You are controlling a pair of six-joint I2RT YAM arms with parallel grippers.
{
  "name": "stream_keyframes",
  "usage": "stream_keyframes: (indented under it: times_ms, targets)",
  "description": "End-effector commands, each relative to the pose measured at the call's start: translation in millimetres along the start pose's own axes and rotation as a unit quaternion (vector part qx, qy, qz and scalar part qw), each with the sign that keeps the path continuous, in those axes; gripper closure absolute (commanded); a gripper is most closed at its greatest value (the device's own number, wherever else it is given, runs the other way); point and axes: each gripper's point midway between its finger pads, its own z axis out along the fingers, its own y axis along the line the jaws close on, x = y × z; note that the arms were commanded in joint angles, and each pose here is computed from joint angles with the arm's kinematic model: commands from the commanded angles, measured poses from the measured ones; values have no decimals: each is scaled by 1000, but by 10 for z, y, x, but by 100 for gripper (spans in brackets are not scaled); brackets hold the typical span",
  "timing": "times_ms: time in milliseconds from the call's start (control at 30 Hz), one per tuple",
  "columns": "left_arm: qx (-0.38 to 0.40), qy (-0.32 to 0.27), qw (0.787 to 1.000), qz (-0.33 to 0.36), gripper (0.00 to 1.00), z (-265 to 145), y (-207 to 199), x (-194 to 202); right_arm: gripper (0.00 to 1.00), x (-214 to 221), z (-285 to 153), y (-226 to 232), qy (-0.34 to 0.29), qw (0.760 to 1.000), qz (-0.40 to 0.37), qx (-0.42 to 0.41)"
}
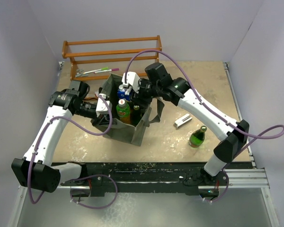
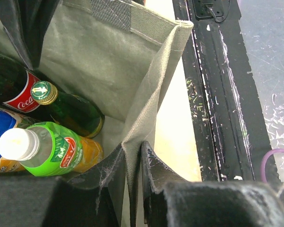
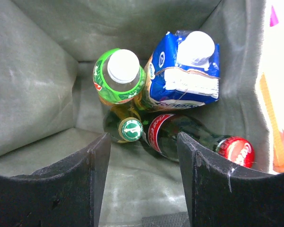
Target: Place the beverage into the canvas bag
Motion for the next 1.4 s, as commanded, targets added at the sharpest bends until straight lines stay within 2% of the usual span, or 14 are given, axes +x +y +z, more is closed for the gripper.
stream_keyframes:
  times_ms: [0, 367, 833, 967, 1100, 1233, 1367]
  targets:
    - [-3, -15, 1000, 17, 78, -1, -8, -104, 39, -348, -296, -99, -52, 998, -16, 23]
    - [-15, -15, 1000, 17, 76, -19, -4, -131, 38, -694, -654, -104, -105, 994, -23, 32]
    - [-37, -18, 999, 16, 72, -57, 34, -201, 38, -710, -1098, -226, -124, 988, -2, 93]
    - [-57, -13, 998, 11, 65, -76, 96, -200, 37, -546, -1353, -544, -126, 979, 35, 158]
    - [-70, -15, 997, 22, 51, -119, 86, -267, 35, -254, -1717, -785, -137, 962, 91, 218]
    - [-69, -15, 997, 28, 41, -119, 71, -264, 22, 1, -2081, -848, -144, 945, 107, 275]
    - [-66, -19, 997, 31, 37, -112, 52, -267, 17, 273, -2402, -854, -147, 926, 129, 324]
